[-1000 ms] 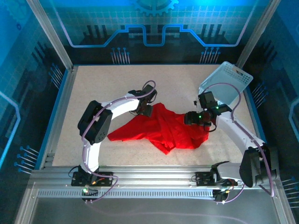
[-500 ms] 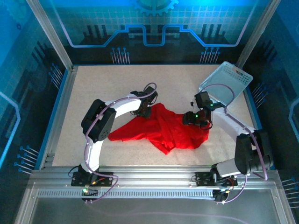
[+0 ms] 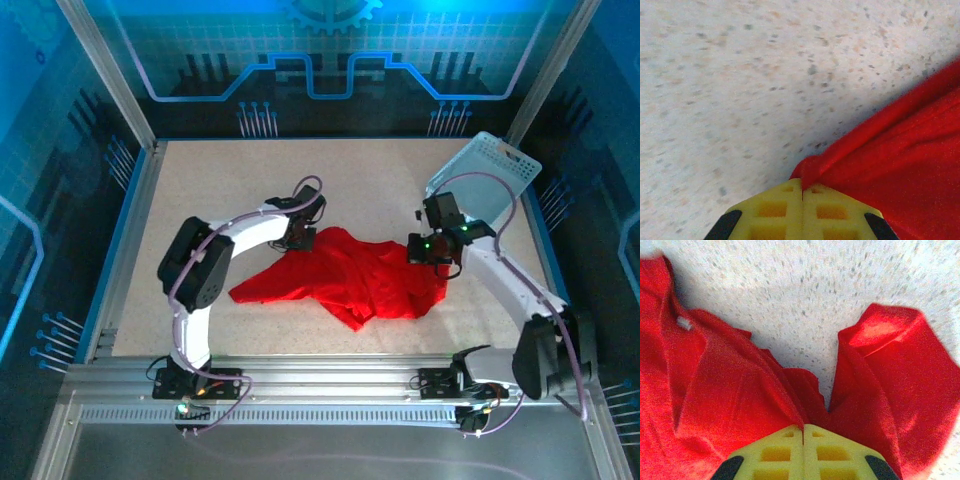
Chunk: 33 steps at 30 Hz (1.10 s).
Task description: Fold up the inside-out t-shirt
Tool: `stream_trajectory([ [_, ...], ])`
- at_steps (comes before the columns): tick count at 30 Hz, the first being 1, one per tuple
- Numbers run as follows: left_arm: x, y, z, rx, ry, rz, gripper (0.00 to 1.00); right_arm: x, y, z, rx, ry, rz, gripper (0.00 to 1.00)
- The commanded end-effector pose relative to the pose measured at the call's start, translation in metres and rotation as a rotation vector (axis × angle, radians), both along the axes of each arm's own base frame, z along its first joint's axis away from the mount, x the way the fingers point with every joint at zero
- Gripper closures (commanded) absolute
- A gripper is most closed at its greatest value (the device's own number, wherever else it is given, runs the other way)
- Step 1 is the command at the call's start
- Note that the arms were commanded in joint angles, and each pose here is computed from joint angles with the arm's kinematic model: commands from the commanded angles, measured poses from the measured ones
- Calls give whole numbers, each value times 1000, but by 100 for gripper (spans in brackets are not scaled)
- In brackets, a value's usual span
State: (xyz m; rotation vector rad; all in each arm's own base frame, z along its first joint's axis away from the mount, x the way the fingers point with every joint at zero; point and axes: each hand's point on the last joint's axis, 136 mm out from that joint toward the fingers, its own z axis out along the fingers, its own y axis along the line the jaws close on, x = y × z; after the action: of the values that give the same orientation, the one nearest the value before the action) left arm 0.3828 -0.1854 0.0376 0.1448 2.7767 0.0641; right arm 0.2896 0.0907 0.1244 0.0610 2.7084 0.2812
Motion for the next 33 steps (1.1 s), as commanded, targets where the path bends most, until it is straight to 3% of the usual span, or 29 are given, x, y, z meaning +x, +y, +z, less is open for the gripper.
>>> stream_trajectory([
  [1, 12, 20, 60, -50, -192, 94, 100, -3, -3, 48, -17, -108, 14, 100],
  [8, -6, 67, 175, -159, -517, 222, 100, -18, -9, 146, 13, -334, 53, 100],
  [13, -47, 102, 299, -309, -837, 278, 100, -33, -5, 224, 66, -495, 104, 100],
  [17, -80, 127, 362, -363, -1022, 308, 100, -40, 12, 254, 142, -539, 174, 98],
  [20, -77, 133, 357, -292, -991, 317, 100, -34, 29, 242, 173, -498, 205, 97],
  [23, -62, 131, 320, -217, -870, 331, 100, -19, 55, 201, 144, -423, 252, 96],
  [28, -42, 123, 245, -180, -668, 348, 100, 15, 91, 97, 72, -198, 290, 90],
  [33, -28, 125, 202, -160, -551, 373, 100, 62, 96, 3, -56, -12, 271, 90],
])
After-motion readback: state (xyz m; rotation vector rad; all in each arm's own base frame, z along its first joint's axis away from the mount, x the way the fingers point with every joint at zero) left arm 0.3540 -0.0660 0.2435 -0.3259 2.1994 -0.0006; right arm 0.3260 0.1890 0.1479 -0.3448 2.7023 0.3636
